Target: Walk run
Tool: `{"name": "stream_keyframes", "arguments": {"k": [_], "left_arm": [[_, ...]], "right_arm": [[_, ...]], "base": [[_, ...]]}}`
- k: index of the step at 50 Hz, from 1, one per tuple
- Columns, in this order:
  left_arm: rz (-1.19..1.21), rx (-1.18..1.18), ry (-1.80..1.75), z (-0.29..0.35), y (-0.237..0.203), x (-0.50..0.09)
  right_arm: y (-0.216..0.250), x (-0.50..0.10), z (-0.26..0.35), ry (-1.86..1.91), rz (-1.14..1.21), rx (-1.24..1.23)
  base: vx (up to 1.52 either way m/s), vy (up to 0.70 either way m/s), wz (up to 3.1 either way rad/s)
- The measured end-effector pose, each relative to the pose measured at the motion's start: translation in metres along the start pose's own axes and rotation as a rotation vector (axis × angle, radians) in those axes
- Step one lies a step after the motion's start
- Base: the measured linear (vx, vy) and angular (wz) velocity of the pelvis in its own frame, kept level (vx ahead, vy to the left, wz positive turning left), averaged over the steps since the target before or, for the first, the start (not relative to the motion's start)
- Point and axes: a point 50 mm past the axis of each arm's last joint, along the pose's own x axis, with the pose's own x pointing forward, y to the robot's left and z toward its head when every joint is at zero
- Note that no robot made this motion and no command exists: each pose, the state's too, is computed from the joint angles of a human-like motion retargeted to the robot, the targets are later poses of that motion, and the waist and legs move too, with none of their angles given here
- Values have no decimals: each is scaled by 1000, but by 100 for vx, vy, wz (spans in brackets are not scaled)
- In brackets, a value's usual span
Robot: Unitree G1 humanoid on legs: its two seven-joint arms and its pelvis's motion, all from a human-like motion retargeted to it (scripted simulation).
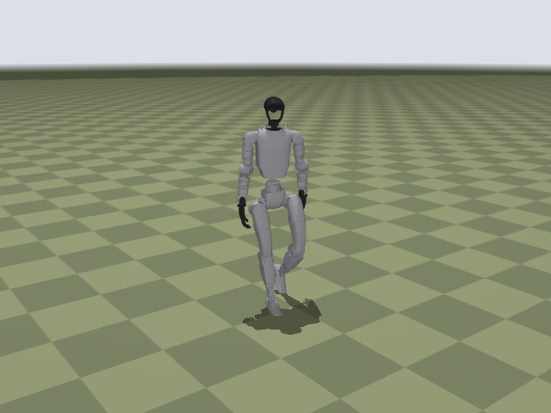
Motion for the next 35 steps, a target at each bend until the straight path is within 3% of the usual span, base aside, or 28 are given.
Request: {"name": "stream_keyframes", "arguments": {"k": [7, 13, 20, 26, 30, 35], "left_arm": [[-280, -231, 87, -44, -65, -5], [-328, -280, 125, -52, -76, -8], [-193, -263, 109, -46, -34, -5], [-150, -437, 75, -34, -2, -5], [-87, -466, -48, 7, 33, -5], [69, -262, -287, 80, 76, -15]], "right_arm": [[-25, -1, 78, -248, -139, -209], [-31, -2, 79, -253, -153, -178], [-1, -4, -19, 44, -12, -33], [32, -36, -121, 425, 148, -93], [39, -49, -143, 545, 271, -136], [32, -49, -144, 526, 235, -102]], "base": [[64, -22, -208], [77, -10, -137], [92, -24, -50], [108, -24, -39], [70, -33, -73], [73, 6, -24]]}}
